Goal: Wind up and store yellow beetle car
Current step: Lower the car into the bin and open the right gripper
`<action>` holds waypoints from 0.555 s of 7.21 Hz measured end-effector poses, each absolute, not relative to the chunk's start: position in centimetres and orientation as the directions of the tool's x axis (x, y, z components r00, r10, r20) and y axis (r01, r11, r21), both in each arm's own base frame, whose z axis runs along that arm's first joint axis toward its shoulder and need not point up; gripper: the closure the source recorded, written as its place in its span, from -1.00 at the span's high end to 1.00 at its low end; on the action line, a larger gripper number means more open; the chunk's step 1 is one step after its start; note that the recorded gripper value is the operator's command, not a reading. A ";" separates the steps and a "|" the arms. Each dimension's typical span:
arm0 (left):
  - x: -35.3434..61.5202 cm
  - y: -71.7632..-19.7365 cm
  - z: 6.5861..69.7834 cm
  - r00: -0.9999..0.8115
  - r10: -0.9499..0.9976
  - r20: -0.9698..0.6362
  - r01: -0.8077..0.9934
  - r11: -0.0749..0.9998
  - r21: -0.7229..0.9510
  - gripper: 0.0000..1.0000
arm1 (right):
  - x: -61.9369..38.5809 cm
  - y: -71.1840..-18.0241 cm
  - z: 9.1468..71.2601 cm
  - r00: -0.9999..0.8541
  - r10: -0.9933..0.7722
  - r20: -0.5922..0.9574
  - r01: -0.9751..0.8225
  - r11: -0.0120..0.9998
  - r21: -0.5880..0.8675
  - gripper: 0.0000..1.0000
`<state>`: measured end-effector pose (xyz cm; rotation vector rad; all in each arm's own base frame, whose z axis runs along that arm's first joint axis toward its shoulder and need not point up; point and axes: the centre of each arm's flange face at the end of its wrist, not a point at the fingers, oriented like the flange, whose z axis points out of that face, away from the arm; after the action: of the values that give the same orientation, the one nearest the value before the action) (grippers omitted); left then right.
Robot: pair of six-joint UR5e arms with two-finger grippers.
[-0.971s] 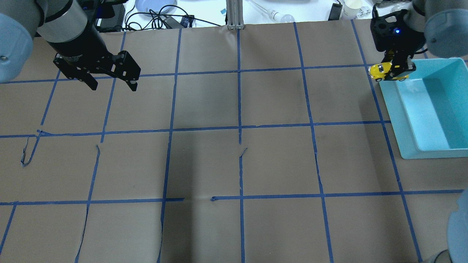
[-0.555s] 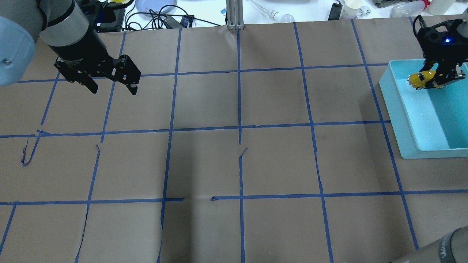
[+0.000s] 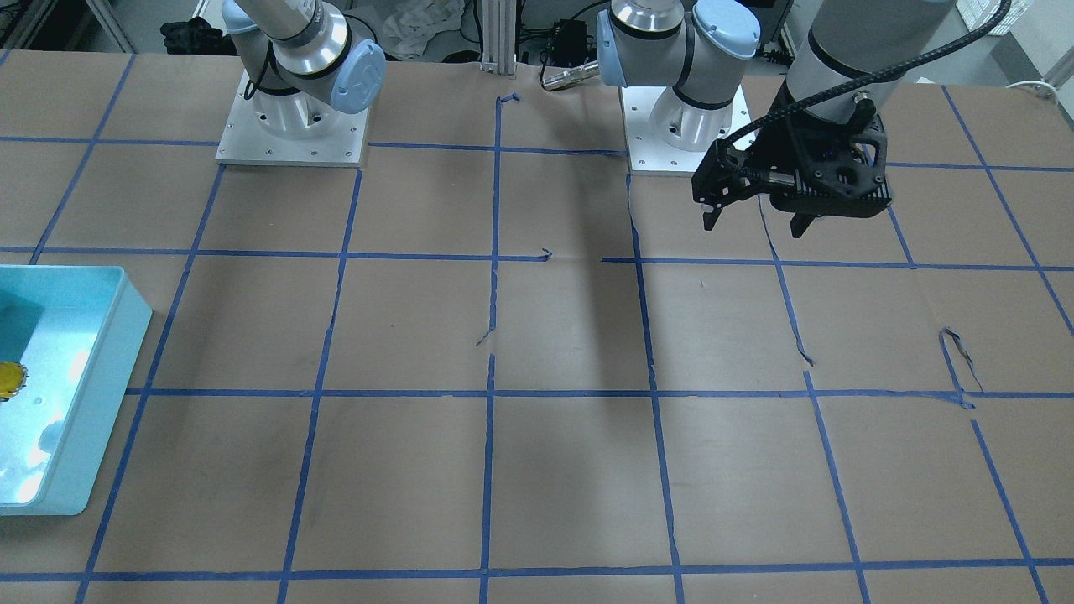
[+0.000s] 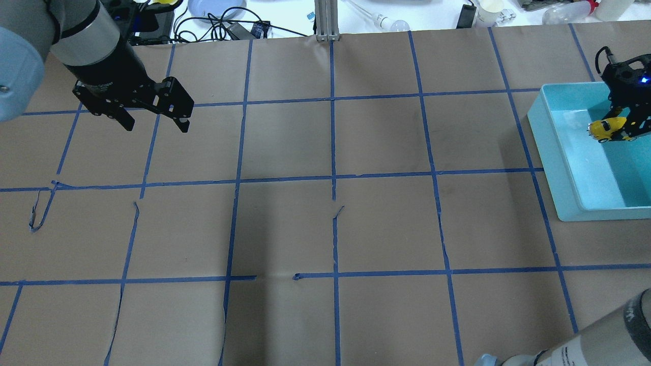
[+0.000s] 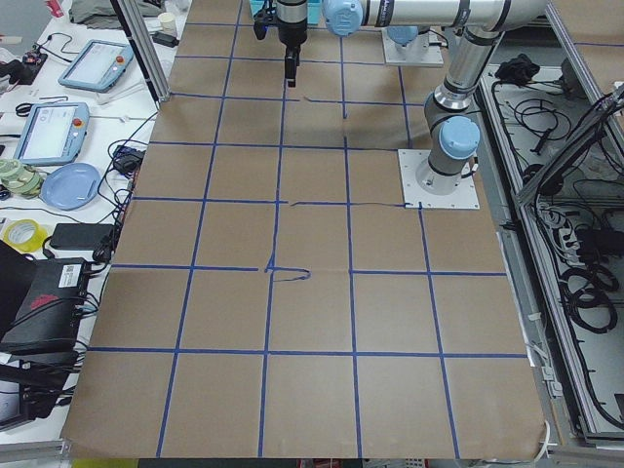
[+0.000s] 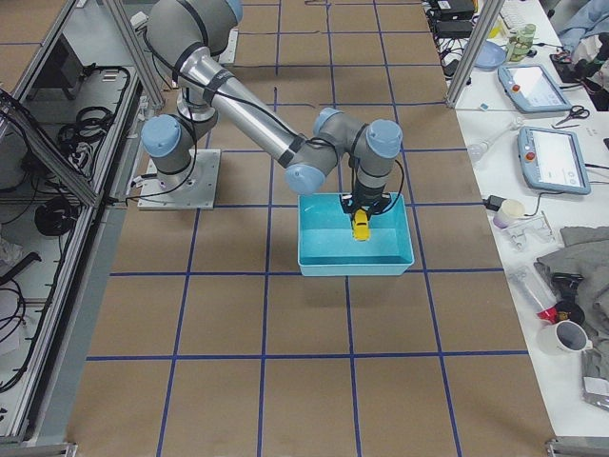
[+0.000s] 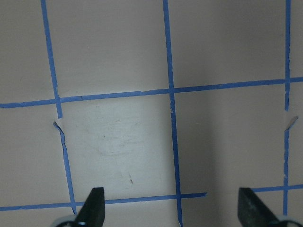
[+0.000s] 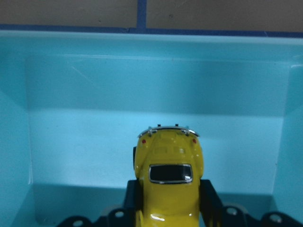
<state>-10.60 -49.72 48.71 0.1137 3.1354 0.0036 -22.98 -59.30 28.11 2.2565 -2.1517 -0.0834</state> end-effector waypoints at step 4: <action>-10.6 -49.7 48.8 -0.997 0.074 -0.005 0.074 0.997 0.000 1.00 | -22.9 -58.5 21.3 0.046 -0.997 -0.054 -0.996 -0.050 0.070 -0.08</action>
<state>-10.61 -49.73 48.82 0.1159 3.1345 -0.0006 -22.93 -58.55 21.29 2.2625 -2.1567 -0.1367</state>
